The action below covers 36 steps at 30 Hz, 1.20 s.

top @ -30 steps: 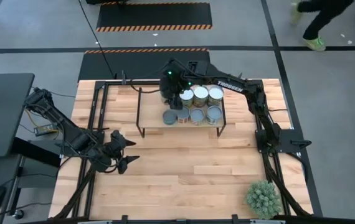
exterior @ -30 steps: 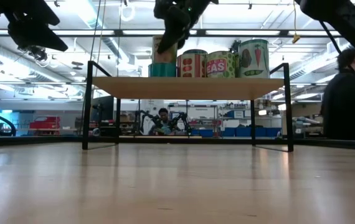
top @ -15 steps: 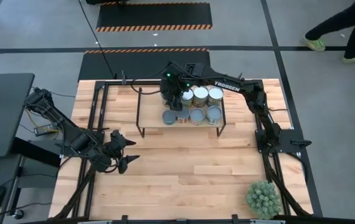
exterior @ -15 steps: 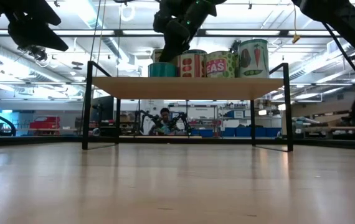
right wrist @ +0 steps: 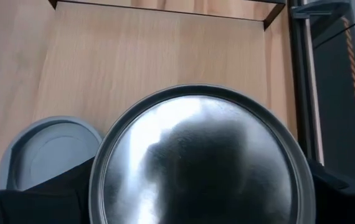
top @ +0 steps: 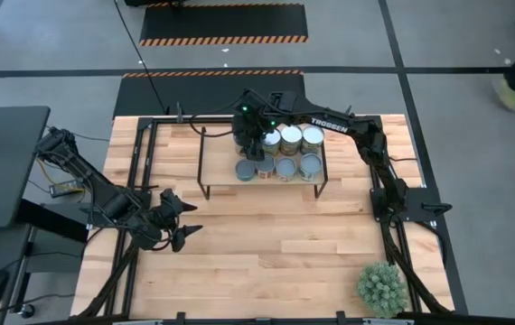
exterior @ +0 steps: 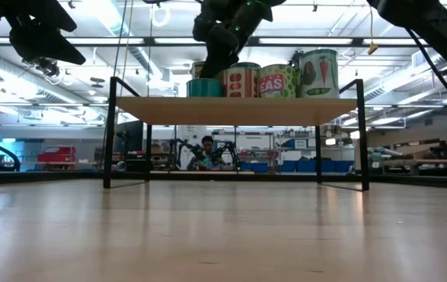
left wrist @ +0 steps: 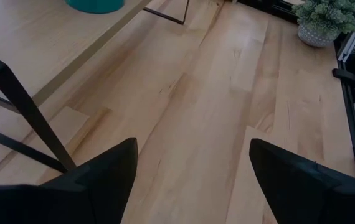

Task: Pick and place cans onto a shelf
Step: Put the canned oranges on the shelf, then return to Home Position

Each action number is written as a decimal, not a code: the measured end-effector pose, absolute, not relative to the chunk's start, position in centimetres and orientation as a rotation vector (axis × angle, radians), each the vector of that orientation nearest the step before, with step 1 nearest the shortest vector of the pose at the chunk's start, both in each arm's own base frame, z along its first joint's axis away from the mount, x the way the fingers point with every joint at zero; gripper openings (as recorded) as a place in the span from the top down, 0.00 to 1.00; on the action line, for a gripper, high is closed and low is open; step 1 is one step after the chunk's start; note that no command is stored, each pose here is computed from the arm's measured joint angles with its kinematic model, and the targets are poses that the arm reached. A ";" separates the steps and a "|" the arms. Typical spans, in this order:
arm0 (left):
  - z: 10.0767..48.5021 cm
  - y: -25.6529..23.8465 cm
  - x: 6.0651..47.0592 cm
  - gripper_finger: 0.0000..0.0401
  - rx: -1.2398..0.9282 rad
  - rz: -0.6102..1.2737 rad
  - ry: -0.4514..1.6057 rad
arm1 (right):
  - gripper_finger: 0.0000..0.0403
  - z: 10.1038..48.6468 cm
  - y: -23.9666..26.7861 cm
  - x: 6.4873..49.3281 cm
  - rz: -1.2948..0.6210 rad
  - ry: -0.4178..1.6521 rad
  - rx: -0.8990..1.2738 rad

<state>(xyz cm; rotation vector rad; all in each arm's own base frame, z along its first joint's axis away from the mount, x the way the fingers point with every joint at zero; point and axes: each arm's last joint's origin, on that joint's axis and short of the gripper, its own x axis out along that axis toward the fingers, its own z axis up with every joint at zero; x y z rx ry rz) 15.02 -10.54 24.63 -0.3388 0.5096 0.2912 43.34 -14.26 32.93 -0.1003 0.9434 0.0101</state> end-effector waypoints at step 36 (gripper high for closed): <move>24.6 -10.5 15.0 0.22 -0.339 0.293 0.507 | 0.01 37.8 -13.8 41.9 -0.066 0.831 -0.024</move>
